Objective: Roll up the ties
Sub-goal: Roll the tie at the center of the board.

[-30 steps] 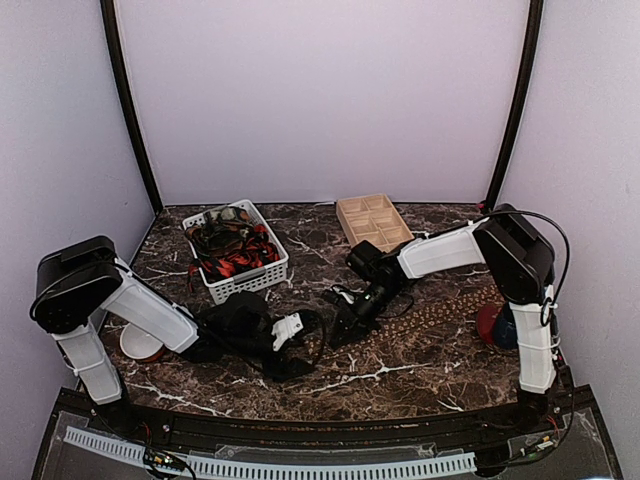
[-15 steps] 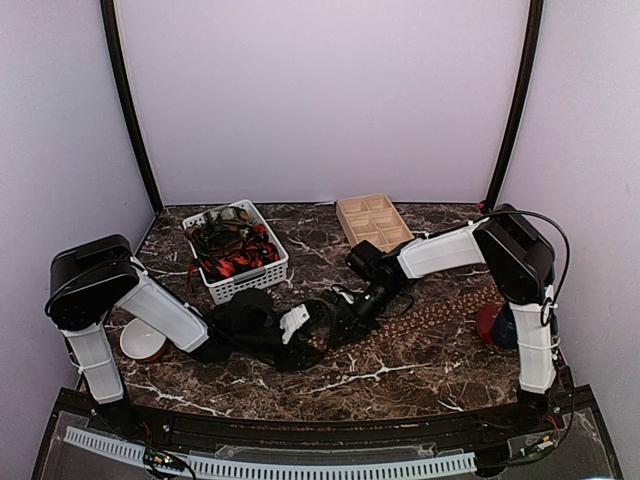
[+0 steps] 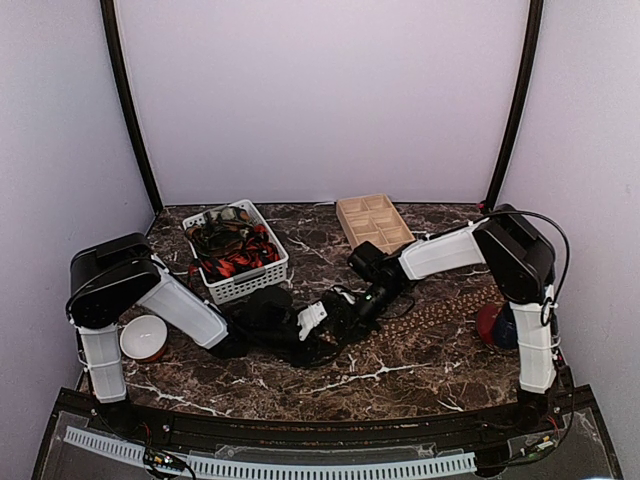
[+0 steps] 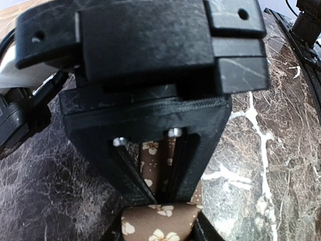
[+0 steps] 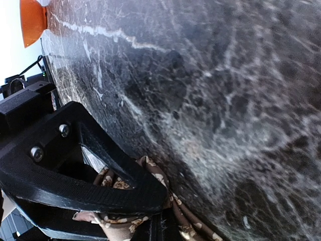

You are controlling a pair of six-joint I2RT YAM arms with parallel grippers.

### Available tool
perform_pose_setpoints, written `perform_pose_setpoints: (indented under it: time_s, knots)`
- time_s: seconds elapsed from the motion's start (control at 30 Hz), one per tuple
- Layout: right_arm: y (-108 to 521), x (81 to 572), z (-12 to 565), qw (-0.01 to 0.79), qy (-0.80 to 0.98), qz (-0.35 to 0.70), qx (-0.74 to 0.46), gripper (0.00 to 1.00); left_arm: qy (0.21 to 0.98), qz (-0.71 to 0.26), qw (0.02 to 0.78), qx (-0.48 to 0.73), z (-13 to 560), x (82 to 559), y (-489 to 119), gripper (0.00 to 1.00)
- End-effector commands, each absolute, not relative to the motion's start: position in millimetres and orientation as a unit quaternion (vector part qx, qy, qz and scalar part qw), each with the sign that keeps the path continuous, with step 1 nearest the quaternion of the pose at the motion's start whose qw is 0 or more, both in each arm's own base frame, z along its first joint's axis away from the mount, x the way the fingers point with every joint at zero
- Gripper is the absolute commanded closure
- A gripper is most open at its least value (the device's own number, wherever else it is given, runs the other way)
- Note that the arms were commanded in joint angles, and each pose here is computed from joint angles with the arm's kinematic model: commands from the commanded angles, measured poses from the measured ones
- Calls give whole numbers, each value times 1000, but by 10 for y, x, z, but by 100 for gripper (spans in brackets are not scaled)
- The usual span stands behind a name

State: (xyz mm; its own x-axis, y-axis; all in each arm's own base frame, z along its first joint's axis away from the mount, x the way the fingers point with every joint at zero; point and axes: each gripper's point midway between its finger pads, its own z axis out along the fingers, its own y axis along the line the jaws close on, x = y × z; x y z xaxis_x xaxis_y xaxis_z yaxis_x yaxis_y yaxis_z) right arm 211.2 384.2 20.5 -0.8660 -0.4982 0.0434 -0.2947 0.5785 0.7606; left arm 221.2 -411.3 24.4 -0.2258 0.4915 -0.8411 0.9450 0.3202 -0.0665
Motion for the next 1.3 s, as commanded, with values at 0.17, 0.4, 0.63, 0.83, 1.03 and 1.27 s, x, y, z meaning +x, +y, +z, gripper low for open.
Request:
perform_pose_setpoints:
  time_s: [0.17,0.4,0.63,0.83,1.03,1.27]
  knots:
    - [3557,2382,407,74,-893,-393,204,84,768,-238,280,524,-247,1946,-3728,69]
    - [3729,2380,842,75,-861,-467,186,61,772,-222,269,532,-269,1926,-3711,68]
    - [3834,2202,713,104,-861,-454,203,60,776,-228,270,523,-251,1935,-3766,68]
    - [3840,2164,556,108,-870,-434,205,63,776,-226,270,524,-261,1921,-3767,67]
    - [3895,2194,433,109,-877,-421,204,72,774,-226,270,525,-257,1920,-3773,67]
    - [3832,2138,339,116,-881,-410,208,100,777,-232,280,514,-198,1941,-3787,64]
